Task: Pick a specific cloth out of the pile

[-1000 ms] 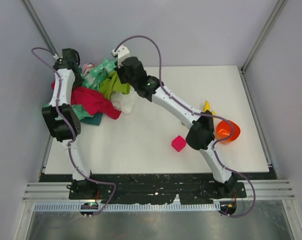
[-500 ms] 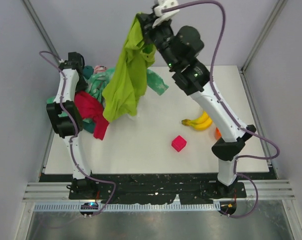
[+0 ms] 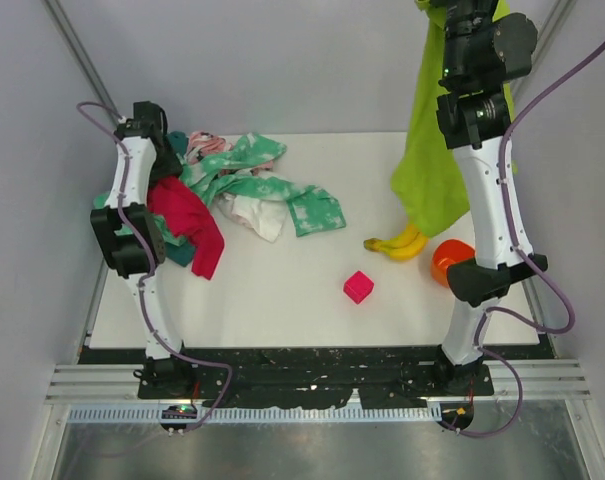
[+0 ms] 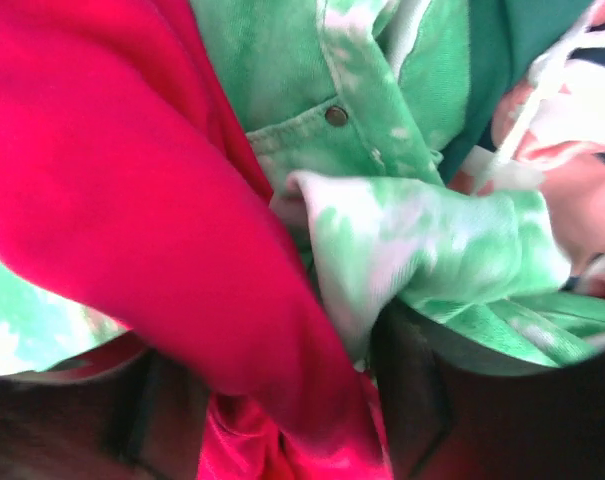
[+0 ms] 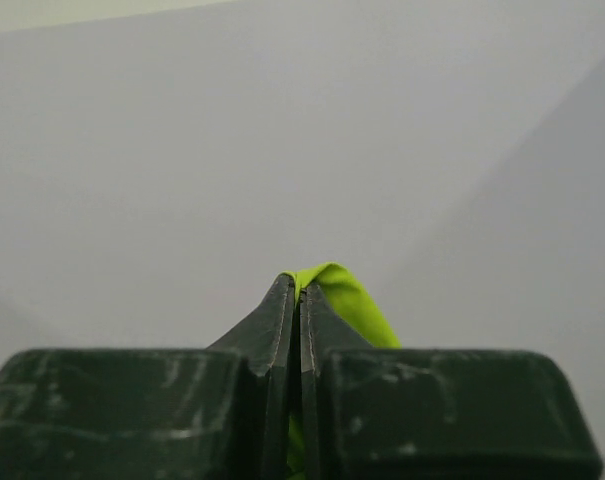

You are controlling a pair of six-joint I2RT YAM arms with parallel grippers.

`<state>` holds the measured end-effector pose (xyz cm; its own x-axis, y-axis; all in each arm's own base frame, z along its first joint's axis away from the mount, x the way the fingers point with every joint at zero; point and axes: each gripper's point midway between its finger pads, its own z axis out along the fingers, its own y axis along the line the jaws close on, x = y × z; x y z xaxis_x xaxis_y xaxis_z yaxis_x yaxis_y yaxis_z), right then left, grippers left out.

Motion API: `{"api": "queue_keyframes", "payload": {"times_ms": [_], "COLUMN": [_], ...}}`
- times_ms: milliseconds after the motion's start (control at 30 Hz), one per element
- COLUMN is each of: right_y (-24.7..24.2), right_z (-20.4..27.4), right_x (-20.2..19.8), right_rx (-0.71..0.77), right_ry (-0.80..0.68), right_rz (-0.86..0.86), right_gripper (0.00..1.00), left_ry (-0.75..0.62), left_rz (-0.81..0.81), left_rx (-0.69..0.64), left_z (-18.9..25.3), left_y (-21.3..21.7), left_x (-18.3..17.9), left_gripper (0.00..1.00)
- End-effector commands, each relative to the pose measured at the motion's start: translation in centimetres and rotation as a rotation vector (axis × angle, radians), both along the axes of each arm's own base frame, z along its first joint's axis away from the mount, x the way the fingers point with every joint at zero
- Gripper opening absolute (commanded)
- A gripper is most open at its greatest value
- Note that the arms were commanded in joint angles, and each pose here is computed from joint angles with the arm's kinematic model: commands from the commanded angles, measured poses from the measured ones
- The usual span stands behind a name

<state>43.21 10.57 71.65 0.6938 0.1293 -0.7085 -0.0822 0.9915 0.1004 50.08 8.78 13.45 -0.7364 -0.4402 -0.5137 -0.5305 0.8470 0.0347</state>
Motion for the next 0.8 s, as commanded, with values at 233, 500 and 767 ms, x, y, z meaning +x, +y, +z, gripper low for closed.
{"api": "queue_keyframes", "payload": {"times_ms": [233, 500, 767], "right_y": [-8.2, -12.8, -12.5], "right_z": [-13.6, -33.0, -41.8], "right_x": [11.2, 16.3, 15.8], "right_rx": [-0.013, 0.037, 0.124], "right_ry": [0.303, 0.676, 0.969], "right_rz": [-0.225, -0.319, -0.173], "right_gripper": [0.05, 0.05, 0.47], "left_ry": [-0.402, -0.557, -0.644], "left_rz": [-0.116, -0.228, -0.261], "left_rx": [0.013, -0.02, -0.082], "left_z": [17.2, 19.4, 19.3], "left_y": [-5.2, -10.7, -11.9], "left_x": [-4.5, -9.6, -15.8], "left_gripper": [1.0, 1.0, 1.0]}}
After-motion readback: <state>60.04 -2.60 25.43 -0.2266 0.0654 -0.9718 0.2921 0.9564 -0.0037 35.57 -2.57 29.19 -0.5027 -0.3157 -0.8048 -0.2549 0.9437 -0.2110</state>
